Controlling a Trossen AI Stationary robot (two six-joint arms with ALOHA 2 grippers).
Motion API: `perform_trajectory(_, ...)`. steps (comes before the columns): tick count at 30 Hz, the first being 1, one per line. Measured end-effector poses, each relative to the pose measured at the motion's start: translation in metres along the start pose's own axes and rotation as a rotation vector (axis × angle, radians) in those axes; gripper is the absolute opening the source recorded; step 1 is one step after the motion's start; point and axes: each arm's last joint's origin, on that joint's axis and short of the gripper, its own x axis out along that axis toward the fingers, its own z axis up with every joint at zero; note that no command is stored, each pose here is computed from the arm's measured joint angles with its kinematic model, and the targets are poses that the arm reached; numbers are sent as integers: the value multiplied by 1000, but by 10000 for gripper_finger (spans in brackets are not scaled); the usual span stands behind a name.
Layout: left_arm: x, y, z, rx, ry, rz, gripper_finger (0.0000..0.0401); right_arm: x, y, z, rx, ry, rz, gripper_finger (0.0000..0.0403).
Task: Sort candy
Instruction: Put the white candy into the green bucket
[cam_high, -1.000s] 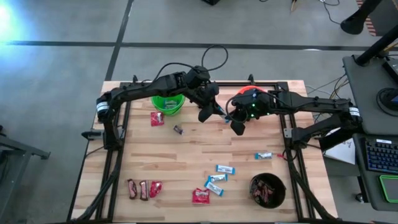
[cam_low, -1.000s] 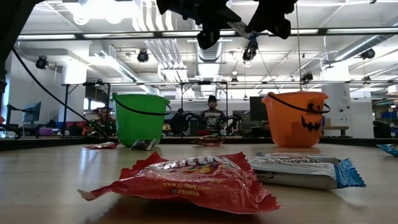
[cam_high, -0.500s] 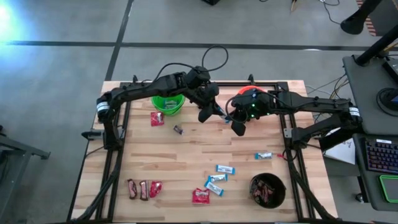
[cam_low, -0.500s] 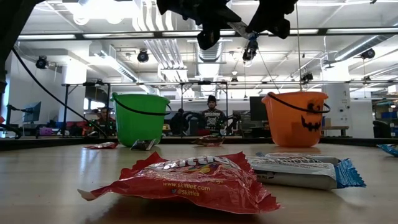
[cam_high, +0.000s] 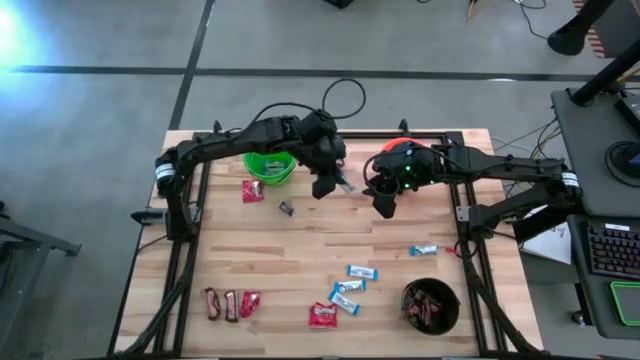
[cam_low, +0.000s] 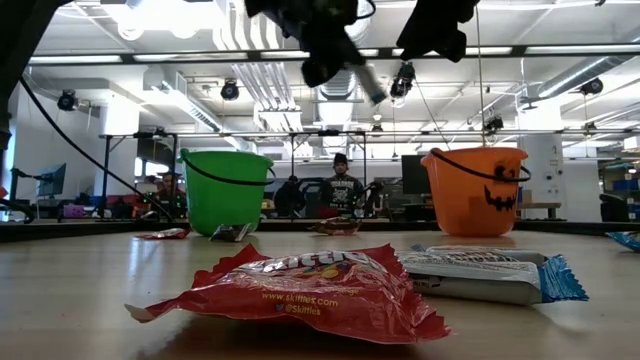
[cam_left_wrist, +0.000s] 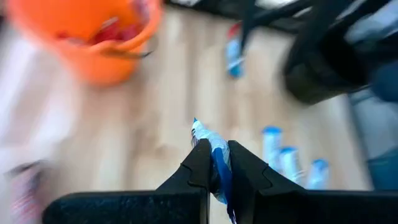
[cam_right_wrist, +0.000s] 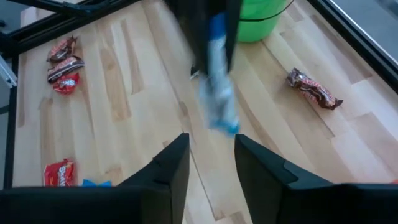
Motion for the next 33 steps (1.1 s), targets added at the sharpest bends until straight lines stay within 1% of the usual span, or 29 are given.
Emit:
perform_trajectory(3,-9,4,-3,17,74,113,8,0,0,0,0,1,0,129)
perform_trajectory(6,-20,8,-5,11,136,167,8,0,0,-1,6,8,-2,132)
perform_trajectory(9,-32,14,-4,3,170,217,9,0,-1,-3,30,33,-10,129)
perform_trajectory(15,-58,21,-5,-17,245,250,8,-1,-3,-11,56,115,-43,120)
perform_trajectory(19,-77,24,-7,-32,302,267,8,-1,-6,-15,84,138,-106,116)
perform_trajectory(21,-87,25,-11,-41,363,287,8,-2,-7,-16,100,151,-116,116)
perform_trajectory(25,-104,31,-19,-62,477,364,7,-2,-7,-17,102,160,-119,118)
perform_trajectory(33,-119,51,-26,-112,480,399,7,-2,-7,-17,108,159,-119,112)
